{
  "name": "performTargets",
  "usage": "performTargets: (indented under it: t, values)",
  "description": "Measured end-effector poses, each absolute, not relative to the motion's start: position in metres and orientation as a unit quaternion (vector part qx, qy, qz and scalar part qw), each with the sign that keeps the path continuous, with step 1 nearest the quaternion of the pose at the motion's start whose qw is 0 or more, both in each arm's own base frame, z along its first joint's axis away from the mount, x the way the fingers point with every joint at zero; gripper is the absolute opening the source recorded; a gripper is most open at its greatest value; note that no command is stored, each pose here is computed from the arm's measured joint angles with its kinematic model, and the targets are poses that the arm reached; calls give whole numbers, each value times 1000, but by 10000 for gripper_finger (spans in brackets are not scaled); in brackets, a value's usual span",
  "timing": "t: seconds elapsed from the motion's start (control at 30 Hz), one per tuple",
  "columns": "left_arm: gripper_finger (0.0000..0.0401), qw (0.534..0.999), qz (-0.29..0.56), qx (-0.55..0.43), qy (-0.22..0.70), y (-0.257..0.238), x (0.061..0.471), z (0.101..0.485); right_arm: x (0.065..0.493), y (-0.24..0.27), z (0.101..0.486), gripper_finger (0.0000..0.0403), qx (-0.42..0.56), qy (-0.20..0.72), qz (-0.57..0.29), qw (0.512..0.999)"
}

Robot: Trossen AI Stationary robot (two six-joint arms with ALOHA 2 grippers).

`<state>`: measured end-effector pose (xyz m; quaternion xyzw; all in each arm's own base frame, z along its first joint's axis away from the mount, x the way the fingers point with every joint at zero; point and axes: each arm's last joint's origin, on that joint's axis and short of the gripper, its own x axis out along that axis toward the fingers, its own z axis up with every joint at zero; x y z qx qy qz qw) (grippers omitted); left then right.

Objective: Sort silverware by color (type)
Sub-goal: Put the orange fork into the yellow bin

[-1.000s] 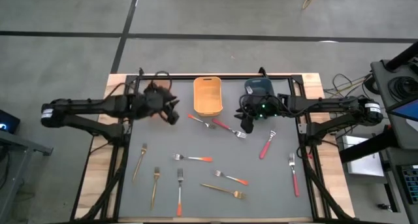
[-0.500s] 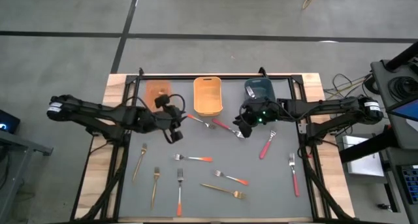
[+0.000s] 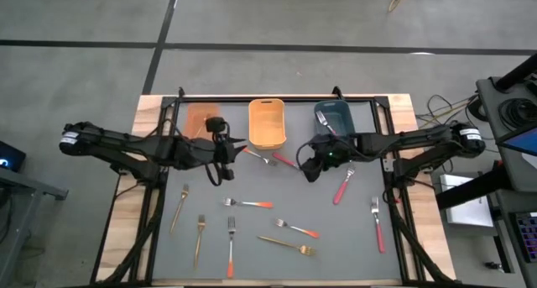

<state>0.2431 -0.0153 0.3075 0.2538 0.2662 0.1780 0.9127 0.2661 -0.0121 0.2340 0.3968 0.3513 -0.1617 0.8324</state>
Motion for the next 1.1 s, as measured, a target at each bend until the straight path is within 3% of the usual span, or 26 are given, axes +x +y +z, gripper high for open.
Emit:
performTargets:
  t: [0.5, 0.83, 1.1]
  values:
    - [66, 896, 186, 270, 300, -5, 240, 287, 249, -7, 212, 101, 494, 477, -207, 697]
    - [66, 899, 191, 256, 298, -4, 240, 287, 249, 16, 213, 95, 520, 519, -139, 665]
    - [66, 905, 198, 230, 299, -4, 240, 285, 252, 35, 215, 91, 479, 514, -100, 705]
